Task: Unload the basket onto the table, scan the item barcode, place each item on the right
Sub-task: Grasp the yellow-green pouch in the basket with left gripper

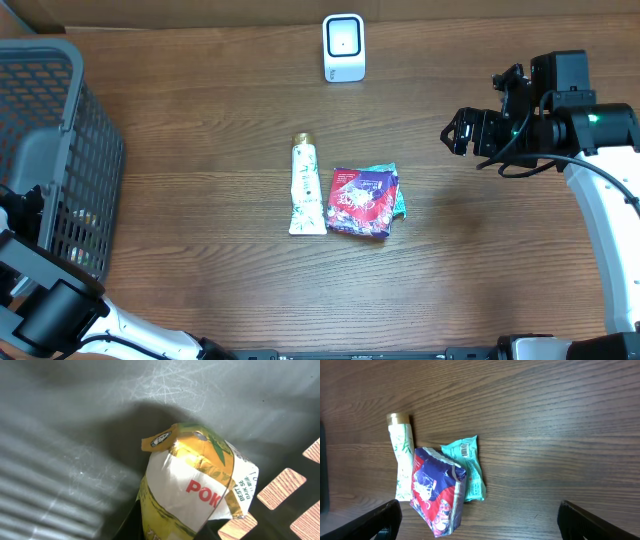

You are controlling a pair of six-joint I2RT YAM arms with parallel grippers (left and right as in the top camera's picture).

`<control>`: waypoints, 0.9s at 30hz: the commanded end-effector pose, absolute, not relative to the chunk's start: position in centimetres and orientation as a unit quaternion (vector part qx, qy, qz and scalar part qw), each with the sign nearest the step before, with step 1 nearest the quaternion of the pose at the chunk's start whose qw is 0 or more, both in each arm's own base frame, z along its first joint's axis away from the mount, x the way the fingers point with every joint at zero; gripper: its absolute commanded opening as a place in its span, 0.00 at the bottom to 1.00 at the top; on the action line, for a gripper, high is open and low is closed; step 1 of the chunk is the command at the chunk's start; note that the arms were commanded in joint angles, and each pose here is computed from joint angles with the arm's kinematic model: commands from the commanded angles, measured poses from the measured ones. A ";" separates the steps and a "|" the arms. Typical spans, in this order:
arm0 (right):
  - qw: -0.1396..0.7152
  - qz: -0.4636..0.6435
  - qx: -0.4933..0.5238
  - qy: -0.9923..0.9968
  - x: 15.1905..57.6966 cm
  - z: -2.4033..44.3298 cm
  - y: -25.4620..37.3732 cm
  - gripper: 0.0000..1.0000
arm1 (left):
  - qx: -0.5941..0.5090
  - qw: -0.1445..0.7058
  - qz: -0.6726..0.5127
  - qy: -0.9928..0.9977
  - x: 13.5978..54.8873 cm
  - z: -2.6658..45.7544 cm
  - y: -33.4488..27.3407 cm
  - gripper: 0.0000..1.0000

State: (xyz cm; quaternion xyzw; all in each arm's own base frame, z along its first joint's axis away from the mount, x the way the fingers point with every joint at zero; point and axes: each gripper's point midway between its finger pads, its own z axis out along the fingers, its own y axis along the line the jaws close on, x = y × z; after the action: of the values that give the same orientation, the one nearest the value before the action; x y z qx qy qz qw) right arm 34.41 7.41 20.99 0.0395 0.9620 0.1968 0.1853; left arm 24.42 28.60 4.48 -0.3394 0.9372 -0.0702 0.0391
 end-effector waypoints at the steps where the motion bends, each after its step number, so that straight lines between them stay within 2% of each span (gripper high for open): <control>1: 0.185 0.198 0.036 0.962 34.2 21.1 7.6 1.00 | -0.352 0.033 -0.072 0.932 24.6 5.1 28.9 0.04; 5: 0.183 0.197 0.036 0.962 34.2 21.1 7.6 1.00 | -0.364 0.064 -0.058 0.927 26.2 10.8 30.7 0.04; 9: 0.185 0.198 0.036 0.962 34.3 21.1 7.6 1.00 | -0.345 0.163 -0.072 0.921 29.7 19.9 30.9 0.04; 14: 0.184 0.198 0.036 0.962 34.2 21.1 7.6 1.00 | -0.305 0.277 -0.031 0.910 31.7 31.4 28.9 0.04; 19: 0.182 0.197 0.037 0.962 34.1 21.1 7.6 1.00 | -0.247 0.404 0.009 0.881 32.8 41.5 23.4 0.04; 21: 0.183 0.198 0.037 0.962 34.2 21.1 7.6 1.00 | -0.207 0.435 0.009 0.876 33.2 43.9 20.1 0.04; 27: 0.183 0.198 0.037 0.962 34.2 21.1 7.6 1.00 | -0.067 0.459 -0.055 0.884 34.9 46.5 7.6 0.04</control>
State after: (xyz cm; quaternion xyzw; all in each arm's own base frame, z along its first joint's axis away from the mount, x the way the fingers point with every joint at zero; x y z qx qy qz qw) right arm 34.11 7.40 20.86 0.0406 0.9633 0.1964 0.1787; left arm 34.75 13.82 44.78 -0.1293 0.8891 -0.0112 0.4388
